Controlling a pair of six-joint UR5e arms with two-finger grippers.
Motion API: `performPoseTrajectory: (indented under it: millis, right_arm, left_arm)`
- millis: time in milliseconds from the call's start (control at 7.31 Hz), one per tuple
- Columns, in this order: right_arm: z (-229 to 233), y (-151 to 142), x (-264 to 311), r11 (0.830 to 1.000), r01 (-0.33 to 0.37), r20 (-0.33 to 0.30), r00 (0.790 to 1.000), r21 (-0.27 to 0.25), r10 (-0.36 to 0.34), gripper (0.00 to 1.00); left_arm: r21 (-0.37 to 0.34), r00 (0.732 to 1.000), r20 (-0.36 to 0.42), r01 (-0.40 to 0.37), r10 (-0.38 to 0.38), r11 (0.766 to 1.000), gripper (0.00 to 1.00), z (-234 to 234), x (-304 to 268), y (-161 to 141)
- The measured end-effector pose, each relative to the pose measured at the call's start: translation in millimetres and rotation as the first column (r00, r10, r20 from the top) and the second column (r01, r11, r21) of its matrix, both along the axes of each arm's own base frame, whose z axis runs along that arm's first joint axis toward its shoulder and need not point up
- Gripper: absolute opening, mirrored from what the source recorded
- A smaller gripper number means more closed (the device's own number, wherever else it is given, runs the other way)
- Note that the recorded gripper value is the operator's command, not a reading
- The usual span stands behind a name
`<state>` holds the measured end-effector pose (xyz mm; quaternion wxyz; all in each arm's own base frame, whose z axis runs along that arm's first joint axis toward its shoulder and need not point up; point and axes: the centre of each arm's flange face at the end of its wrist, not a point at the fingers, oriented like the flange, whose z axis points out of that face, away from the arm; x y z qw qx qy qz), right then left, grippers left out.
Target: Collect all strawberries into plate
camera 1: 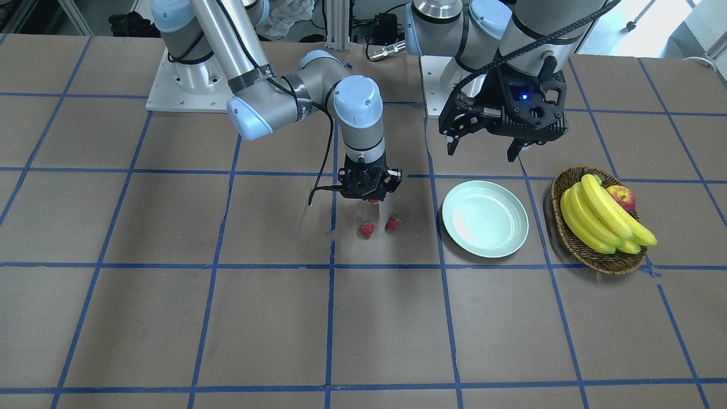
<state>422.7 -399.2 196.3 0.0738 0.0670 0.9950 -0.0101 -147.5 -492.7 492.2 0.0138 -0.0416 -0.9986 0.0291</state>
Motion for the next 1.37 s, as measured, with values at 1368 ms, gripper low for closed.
performPoseTrajectory:
  millis: [1368]
  right_arm:
    - [122, -125, -343, 0.984, -0.157, -0.16, 0.973, 0.078, 0.168, 1.0]
  left_arm:
    - [0.0, 1.0, 0.0, 0.002, -0.002, 1.0, 1.0, 0, 0, 0]
